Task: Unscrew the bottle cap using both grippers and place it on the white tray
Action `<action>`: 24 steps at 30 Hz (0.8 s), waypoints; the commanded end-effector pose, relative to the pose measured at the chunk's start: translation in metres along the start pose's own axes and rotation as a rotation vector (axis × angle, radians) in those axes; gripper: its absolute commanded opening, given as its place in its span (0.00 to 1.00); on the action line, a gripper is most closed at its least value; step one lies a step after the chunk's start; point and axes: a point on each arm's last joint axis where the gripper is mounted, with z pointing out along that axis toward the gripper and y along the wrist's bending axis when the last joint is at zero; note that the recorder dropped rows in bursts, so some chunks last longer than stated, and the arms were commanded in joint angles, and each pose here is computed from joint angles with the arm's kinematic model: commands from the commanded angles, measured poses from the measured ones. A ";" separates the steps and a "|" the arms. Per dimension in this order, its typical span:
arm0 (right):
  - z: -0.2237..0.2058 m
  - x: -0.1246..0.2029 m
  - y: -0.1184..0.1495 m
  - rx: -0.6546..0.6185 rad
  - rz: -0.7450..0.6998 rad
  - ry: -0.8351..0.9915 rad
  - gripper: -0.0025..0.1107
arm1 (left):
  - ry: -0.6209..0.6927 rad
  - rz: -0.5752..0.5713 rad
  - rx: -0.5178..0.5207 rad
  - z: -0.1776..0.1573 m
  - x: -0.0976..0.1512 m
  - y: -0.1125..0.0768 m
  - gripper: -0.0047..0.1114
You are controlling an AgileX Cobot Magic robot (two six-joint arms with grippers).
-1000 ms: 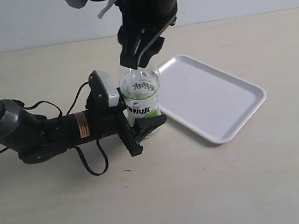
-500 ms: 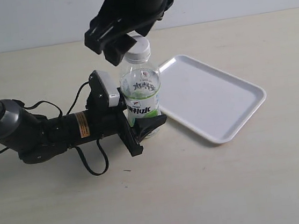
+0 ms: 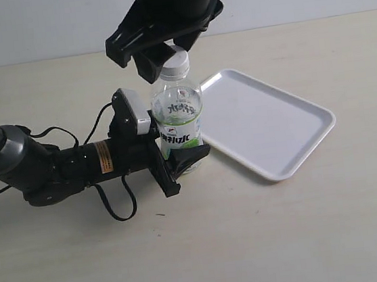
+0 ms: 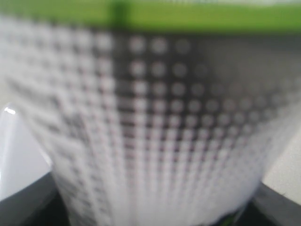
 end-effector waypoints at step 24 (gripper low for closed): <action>0.014 0.002 0.000 0.012 -0.062 0.062 0.31 | 0.027 0.007 0.002 0.000 0.000 0.000 0.05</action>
